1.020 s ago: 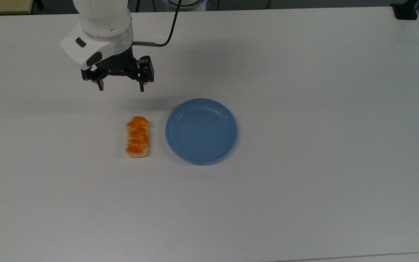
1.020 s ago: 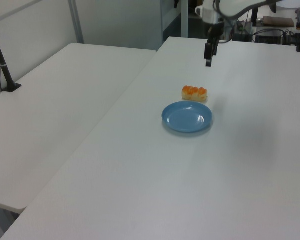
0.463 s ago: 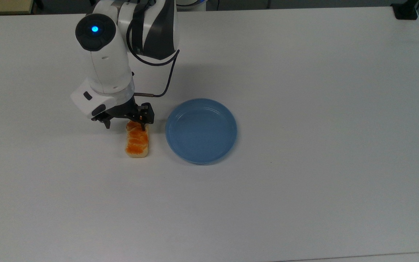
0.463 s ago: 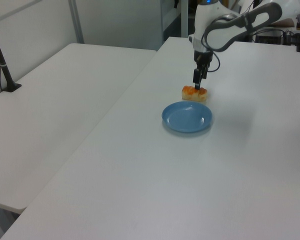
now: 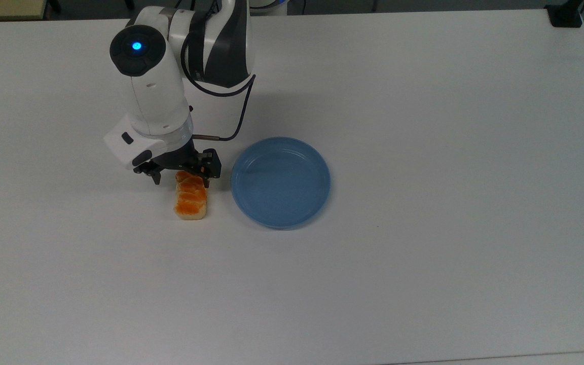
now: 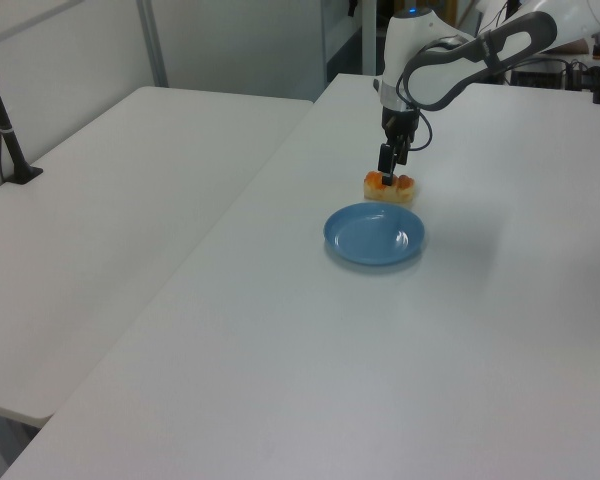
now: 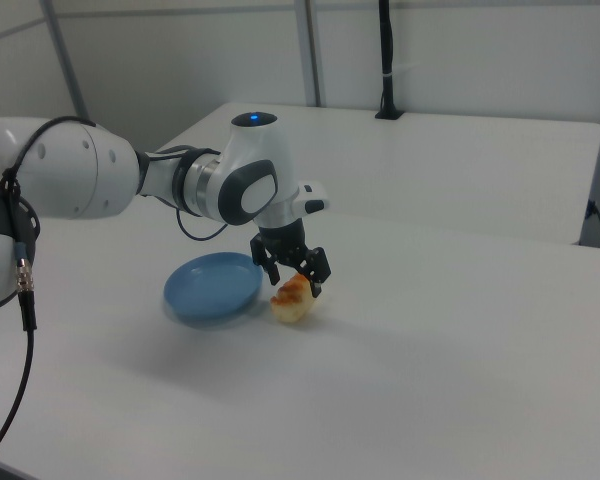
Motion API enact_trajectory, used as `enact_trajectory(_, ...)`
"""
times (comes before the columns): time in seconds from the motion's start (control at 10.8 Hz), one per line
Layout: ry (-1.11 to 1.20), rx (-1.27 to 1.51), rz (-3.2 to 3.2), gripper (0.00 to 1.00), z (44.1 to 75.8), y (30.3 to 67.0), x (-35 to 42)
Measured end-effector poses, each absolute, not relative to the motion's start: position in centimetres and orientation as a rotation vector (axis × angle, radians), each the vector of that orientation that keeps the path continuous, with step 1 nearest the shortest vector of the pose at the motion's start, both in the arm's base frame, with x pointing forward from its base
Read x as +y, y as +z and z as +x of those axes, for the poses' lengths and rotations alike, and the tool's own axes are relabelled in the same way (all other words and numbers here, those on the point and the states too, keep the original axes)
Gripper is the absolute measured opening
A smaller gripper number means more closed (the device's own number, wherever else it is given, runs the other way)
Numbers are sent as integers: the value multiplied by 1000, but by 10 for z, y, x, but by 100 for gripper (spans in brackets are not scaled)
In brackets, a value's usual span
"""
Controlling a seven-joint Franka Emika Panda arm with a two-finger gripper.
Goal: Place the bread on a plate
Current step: 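Lower the gripper over the bread roll and close on it, then lift the bread roll and carry it over the blue plate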
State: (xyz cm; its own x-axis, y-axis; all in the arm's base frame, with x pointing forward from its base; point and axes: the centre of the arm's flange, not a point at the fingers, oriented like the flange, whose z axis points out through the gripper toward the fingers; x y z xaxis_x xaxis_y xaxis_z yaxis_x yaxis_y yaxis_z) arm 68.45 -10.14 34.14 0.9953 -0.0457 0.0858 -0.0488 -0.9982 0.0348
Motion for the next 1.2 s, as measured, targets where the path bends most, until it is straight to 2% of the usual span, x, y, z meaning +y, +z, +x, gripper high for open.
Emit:
enact_trajectory(0.28, 126, -78, 3103, 100, 685, 338, -101)
enact_trajectory(0.46, 110, -77, 3106, 92, 687, 325, -100)
enact_trajectory(0.56, 126, -74, 3104, 84, 689, 321, -100)
enact_trajectory(0.65, 151, -82, 3102, 67, 691, 319, -99)
enact_trajectory(0.83, 175, -124, 3099, 37, 694, 323, -98)
enact_trajectory(1.2, 237, -83, 3121, 37, 699, 348, -62)
